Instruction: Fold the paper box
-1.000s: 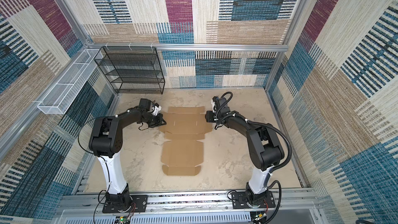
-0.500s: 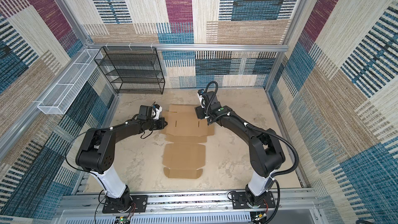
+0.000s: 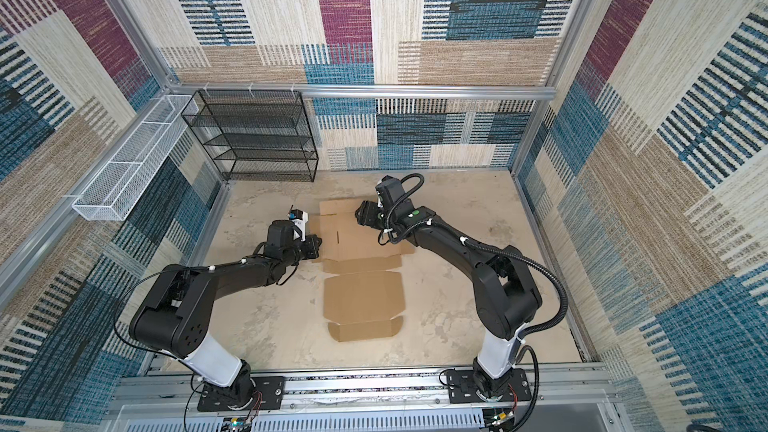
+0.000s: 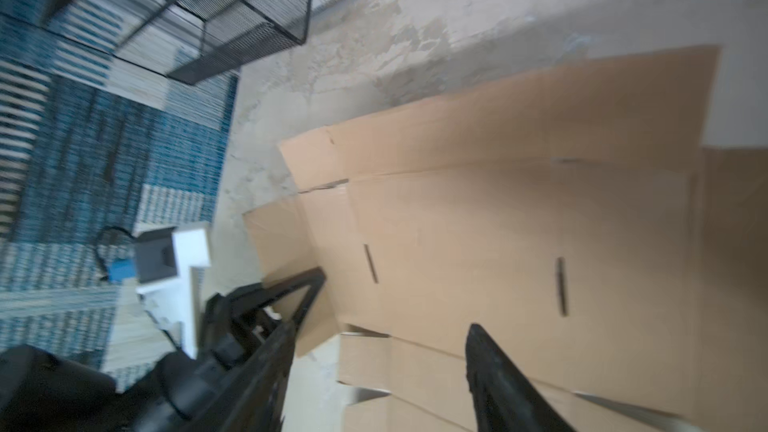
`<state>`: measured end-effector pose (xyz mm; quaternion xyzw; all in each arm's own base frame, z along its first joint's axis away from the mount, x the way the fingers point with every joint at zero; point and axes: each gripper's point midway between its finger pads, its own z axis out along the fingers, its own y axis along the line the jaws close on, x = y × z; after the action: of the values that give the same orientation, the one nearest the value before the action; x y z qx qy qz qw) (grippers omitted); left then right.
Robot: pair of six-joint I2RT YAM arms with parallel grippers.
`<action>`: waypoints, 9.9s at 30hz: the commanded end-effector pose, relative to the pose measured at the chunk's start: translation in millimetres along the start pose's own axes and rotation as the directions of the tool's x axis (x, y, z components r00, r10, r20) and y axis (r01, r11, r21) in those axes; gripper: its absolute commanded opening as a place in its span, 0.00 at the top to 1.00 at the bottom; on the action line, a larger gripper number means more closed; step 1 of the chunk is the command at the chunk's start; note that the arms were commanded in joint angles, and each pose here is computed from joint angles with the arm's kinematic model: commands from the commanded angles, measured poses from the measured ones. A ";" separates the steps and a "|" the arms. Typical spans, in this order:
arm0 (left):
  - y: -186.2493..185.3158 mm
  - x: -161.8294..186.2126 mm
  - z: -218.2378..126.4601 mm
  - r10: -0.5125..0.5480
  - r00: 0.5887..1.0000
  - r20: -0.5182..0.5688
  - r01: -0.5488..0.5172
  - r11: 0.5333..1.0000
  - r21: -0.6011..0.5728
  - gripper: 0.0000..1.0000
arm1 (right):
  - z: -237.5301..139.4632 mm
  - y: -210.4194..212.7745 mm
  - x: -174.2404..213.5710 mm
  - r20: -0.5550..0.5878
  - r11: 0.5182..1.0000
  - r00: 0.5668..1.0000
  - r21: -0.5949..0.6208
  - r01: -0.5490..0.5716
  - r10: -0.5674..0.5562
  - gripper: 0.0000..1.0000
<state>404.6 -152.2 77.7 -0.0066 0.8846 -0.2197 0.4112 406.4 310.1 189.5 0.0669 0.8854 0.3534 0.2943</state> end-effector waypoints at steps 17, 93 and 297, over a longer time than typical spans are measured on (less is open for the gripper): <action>-30.3 -12.2 -11.6 0.055 0.968 0.245 -0.074 0.995 0.070 1.00 | 9.4 7.5 -25.2 0.082 0.790 0.791 -0.174 -0.587 0.606 0.30; -74.8 -7.1 -43.1 0.223 0.867 0.446 -0.292 0.952 0.092 1.00 | 36.2 -25.2 -39.6 0.190 0.696 0.674 -0.086 -0.713 0.714 0.74; -121.1 37.4 -18.9 0.029 0.999 -0.032 -0.028 0.999 0.024 0.56 | 15.5 12.4 8.2 -0.070 0.759 0.864 -0.446 -0.474 0.498 1.00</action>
<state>334.8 -264.3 101.6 0.0466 0.8956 -0.2336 0.3758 408.9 330.0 172.4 0.2418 0.7352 0.5954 0.2157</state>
